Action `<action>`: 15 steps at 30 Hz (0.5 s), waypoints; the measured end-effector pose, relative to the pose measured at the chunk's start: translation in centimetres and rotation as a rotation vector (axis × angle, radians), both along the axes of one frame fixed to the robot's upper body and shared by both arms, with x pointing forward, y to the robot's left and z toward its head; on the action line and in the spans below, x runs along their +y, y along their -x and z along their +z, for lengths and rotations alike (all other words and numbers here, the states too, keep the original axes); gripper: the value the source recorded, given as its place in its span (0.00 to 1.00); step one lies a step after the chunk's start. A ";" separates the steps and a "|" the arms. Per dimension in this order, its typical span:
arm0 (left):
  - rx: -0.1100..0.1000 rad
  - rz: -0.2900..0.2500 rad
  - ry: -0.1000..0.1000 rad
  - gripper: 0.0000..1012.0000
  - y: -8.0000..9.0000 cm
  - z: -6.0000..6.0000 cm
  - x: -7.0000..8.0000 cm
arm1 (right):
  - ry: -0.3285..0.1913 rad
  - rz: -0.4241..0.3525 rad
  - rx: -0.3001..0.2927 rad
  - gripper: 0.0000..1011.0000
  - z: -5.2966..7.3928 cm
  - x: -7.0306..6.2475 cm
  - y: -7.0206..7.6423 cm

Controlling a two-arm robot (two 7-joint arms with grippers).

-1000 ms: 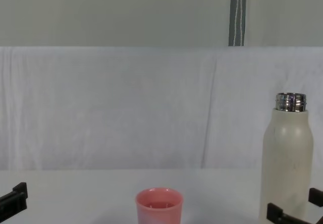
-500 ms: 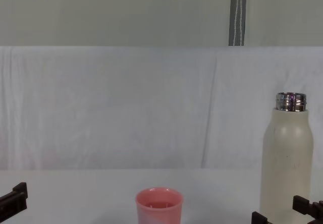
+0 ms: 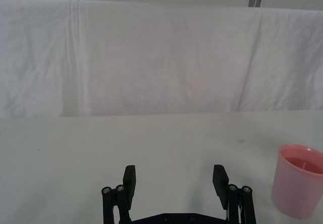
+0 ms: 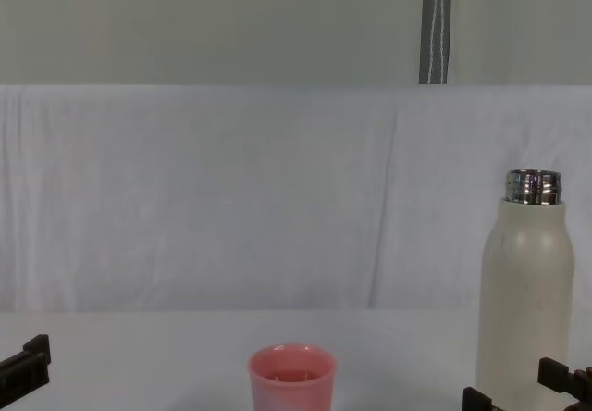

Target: Grasp the thermos with one hand and pour water into the cup lid.

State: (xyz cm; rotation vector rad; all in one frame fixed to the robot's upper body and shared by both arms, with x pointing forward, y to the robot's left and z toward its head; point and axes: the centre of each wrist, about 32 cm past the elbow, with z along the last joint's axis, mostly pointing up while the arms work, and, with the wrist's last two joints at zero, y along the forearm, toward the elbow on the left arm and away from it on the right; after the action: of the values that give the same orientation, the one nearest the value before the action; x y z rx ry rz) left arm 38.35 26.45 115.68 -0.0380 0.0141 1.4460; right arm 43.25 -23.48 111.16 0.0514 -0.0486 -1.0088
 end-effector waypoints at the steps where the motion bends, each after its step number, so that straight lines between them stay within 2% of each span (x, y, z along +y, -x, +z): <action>1: 0.000 0.000 0.000 0.99 0.0 0.0 0.0 | 0.000 0.000 0.000 0.99 0.0 0.0 0.0; 15: 0.000 0.000 0.000 0.99 0.0 0.0 0.0 | 0.000 -0.001 -0.001 0.99 0.0 0.0 0.0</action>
State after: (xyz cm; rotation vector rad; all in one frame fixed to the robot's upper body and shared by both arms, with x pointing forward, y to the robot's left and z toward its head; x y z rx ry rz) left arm 38.35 26.45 115.68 -0.0380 0.0141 1.4461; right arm 43.26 -23.51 111.21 0.0524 -0.0498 -1.0100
